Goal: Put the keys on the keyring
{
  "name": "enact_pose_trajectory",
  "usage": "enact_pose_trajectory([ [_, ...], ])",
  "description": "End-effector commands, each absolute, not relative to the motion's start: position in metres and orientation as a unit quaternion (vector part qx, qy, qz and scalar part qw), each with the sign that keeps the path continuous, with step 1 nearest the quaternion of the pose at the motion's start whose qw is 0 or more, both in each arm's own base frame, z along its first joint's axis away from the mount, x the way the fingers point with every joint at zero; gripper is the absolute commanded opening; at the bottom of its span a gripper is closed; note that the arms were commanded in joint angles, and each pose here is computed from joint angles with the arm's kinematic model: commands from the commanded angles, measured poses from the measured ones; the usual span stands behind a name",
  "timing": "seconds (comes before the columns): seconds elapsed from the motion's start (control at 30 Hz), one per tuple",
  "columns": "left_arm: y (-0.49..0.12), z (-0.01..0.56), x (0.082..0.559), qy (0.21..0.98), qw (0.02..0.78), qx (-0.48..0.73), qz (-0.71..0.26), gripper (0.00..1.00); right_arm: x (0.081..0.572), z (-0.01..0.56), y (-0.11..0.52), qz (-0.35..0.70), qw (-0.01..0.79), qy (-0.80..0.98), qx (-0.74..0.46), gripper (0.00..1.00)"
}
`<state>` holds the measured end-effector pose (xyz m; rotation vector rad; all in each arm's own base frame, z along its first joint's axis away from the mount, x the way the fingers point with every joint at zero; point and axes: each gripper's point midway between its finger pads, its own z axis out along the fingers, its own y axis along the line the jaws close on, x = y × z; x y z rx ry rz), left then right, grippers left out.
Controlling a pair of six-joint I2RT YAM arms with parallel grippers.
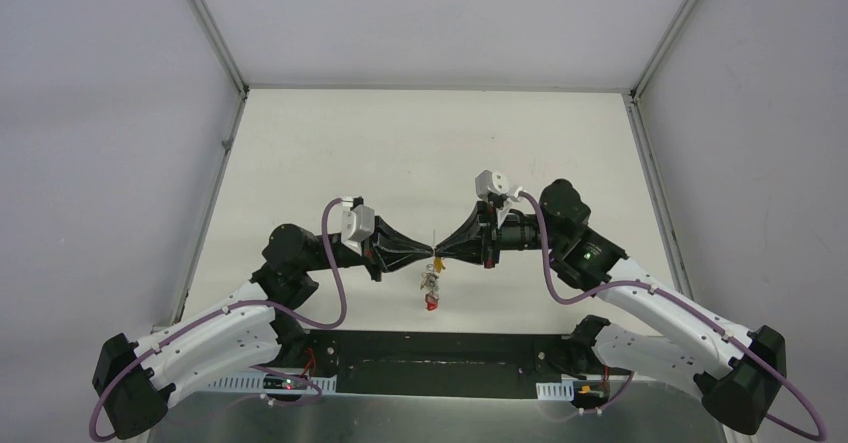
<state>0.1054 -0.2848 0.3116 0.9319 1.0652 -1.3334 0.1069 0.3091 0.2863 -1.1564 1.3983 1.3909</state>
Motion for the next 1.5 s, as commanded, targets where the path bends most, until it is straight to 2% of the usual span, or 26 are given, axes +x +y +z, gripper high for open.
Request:
enact_pose_trajectory([
  [0.0, -0.282, 0.333, 0.099, 0.422, 0.583, 0.394, -0.573, 0.0, 0.109, 0.301, 0.31, 0.557, 0.437, 0.545, -0.45, 0.0],
  [0.07, -0.281, 0.333, 0.1, 0.425, 0.582, 0.393, -0.571, 0.0, 0.11, 0.3, 0.309, 0.555, 0.437, 0.546, -0.451, 0.0],
  [0.27, -0.279, 0.328, 0.102, 0.441, 0.582, 0.409, -0.547, 0.36, 0.114, 0.293, 0.305, 0.521, 0.432, 0.569, -0.468, 0.0],
  [0.33, -0.279, 0.324, 0.102, 0.45, 0.578, 0.421, -0.535, 0.43, 0.116, 0.287, 0.301, 0.504, 0.425, 0.583, -0.475, 0.0],
  [0.4, -0.278, 0.323, 0.102, 0.455, 0.574, 0.434, -0.524, 0.45, 0.118, 0.285, 0.299, 0.489, 0.422, 0.592, -0.482, 0.0],
  [0.87, -0.29, 0.316, 0.109, 0.471, 0.548, 0.472, -0.506, 0.47, 0.122, 0.277, 0.283, 0.413, 0.36, 0.638, -0.541, 0.0],
  [1.23, -0.301, 0.315, 0.116, 0.464, 0.543, 0.485, -0.505, 0.45, 0.118, 0.27, 0.28, 0.401, 0.303, 0.651, -0.569, 0.0],
  [1.47, -0.309, 0.313, 0.116, 0.453, 0.535, 0.492, -0.516, 0.37, 0.114, 0.272, 0.288, 0.425, 0.286, 0.645, -0.567, 0.0],
])
